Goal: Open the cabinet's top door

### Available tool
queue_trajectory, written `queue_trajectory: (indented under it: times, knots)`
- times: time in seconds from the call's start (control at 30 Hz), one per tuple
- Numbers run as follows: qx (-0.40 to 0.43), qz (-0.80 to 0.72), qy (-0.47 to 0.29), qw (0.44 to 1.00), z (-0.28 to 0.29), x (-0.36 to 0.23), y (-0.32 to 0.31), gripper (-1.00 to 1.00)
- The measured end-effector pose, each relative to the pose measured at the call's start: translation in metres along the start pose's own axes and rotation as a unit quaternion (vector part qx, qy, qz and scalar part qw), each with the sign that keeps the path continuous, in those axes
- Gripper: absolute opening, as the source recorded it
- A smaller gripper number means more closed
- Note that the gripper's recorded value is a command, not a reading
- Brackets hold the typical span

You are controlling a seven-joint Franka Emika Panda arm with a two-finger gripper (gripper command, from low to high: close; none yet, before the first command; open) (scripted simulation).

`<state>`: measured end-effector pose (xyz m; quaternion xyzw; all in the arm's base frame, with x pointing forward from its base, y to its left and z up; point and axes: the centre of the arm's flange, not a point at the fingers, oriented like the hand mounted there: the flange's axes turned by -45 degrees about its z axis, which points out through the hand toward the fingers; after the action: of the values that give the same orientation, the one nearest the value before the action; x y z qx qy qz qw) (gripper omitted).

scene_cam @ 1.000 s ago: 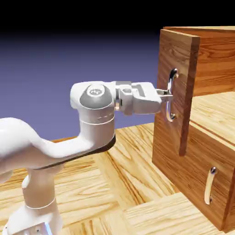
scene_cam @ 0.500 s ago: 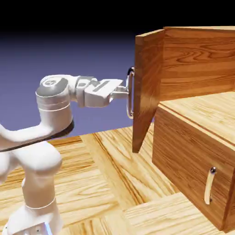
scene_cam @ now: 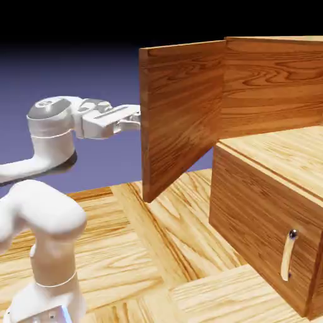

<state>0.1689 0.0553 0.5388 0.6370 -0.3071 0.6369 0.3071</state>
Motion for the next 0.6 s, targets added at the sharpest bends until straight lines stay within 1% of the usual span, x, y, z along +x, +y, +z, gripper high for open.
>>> queue_trajectory:
  times: [0.3, 0.6]
  knots:
    - [-0.079, 0.000, 0.000, 0.997, -0.069, 0.000, -0.029, -1.00]
    - [-0.181, 0.000, 0.000, 0.983, -0.150, 0.000, -0.082, -1.00]
